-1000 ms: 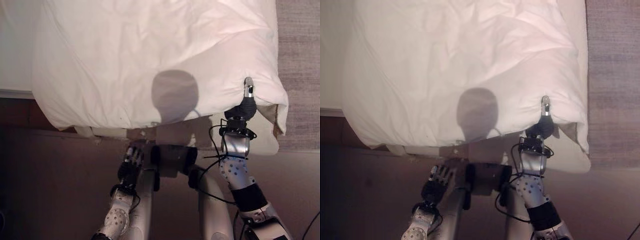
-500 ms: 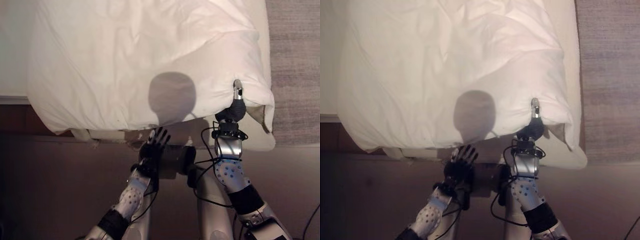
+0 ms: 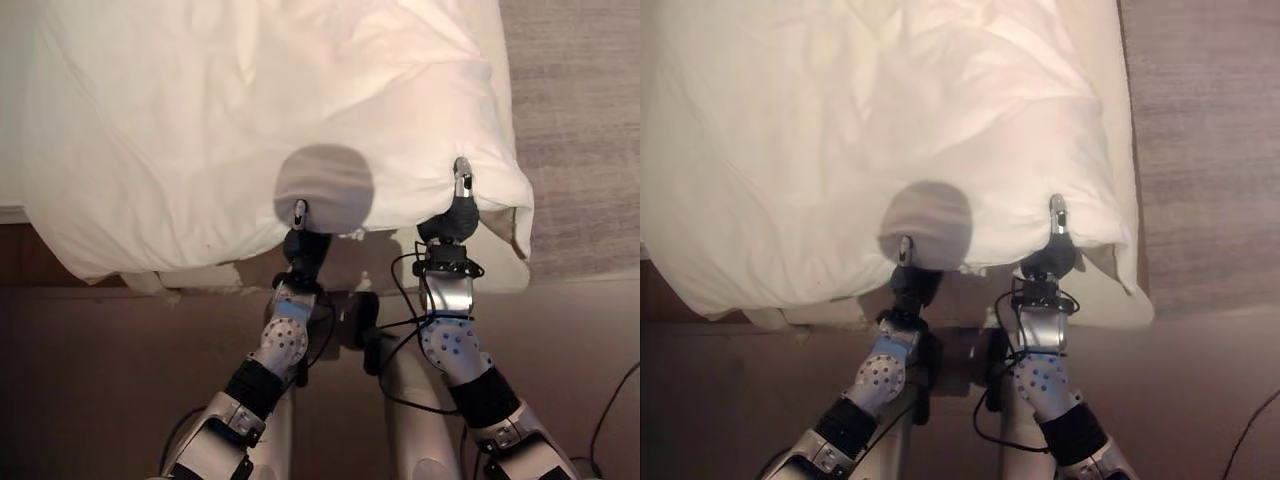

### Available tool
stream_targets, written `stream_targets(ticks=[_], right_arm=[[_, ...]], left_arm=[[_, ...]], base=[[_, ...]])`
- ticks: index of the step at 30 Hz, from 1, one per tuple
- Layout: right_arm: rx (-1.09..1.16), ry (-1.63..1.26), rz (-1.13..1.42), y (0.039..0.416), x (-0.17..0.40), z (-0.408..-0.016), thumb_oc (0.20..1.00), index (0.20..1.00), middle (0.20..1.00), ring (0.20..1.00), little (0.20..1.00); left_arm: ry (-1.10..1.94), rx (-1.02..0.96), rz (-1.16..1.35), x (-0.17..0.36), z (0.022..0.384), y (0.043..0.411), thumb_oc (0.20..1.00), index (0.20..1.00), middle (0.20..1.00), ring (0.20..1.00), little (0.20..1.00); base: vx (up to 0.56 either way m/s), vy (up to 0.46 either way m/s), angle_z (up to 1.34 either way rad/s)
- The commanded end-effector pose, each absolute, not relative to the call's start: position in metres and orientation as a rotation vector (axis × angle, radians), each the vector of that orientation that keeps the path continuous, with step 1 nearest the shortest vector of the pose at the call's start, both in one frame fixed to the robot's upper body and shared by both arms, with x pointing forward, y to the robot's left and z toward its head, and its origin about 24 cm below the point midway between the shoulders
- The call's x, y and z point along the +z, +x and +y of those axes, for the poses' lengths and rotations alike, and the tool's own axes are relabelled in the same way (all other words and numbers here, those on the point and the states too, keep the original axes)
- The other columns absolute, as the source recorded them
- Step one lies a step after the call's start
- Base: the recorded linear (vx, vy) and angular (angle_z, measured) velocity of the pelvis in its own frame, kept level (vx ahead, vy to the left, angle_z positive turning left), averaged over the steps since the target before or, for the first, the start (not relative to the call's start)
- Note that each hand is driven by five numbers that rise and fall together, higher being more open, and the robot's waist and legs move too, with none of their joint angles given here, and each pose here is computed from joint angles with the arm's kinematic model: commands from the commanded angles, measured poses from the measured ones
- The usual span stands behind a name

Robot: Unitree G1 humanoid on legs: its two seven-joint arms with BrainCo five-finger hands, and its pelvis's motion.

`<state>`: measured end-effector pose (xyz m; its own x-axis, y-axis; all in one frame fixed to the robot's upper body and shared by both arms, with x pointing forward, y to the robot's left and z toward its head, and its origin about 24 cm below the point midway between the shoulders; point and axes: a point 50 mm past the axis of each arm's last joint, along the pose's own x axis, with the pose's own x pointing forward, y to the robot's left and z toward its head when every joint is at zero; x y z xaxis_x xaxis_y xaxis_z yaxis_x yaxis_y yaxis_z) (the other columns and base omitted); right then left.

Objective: Make the bed

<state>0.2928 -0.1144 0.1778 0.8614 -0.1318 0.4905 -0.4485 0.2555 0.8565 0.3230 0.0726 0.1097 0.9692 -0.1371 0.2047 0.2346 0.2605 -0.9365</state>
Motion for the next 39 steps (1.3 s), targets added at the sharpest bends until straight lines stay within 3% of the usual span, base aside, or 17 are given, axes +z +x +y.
stream_targets(ticks=[1,11,12,15,32,34,39], right_arm=[[0.325,1.348,-0.723,0.273,0.197,-0.122,0.2,0.2,0.2,0.2,0.2],[0.31,1.333,-0.746,0.272,0.198,-0.126,0.2,0.2,0.2,0.2,0.2],[0.285,1.316,-0.769,0.27,0.199,-0.133,0.2,0.2,0.2,0.2,0.2],[0.265,1.306,-0.783,0.27,0.2,-0.138,0.2,0.2,0.2,0.2,0.2],[0.157,1.26,-0.743,0.266,0.188,-0.157,0.2,0.2,0.2,0.2,0.2],[0.157,1.26,-0.743,0.266,0.188,-0.157,0.2,0.2,0.2,0.2,0.2],[0.087,1.249,-0.712,0.263,0.178,-0.166,0.2,0.2,0.2,0.2,0.2]], left_arm=[[-1.35,-0.203,-0.186,0.117,0.081,0.324,1.0,1.0,1.0,1.0,1.0],[-1.373,0.015,-0.294,0.111,0.123,0.33,1.0,1.0,1.0,1.0,1.0],[-1.348,0.149,-0.366,0.109,0.154,0.33,1.0,1.0,1.0,1.0,1.0],[-1.326,0.255,-0.417,0.107,0.177,0.329,1.0,1.0,1.0,1.0,1.0],[-1.164,0.812,-0.519,0.101,0.29,0.312,1.0,1.0,1.0,1.0,1.0],[-1.164,0.812,-0.519,0.101,0.29,0.312,1.0,1.0,1.0,1.0,1.0],[-1.093,1.009,-0.532,0.107,0.334,0.303,1.0,1.0,1.0,1.0,1.0]], base=[[0.0,0.0,0.0],[0.0,-0.001,0.0],[0.04,-0.016,-0.01],[0.01,-0.005,0.0],[0.0,0.0,0.0],[0.0,0.0,0.0],[0.0,0.006,0.0]])
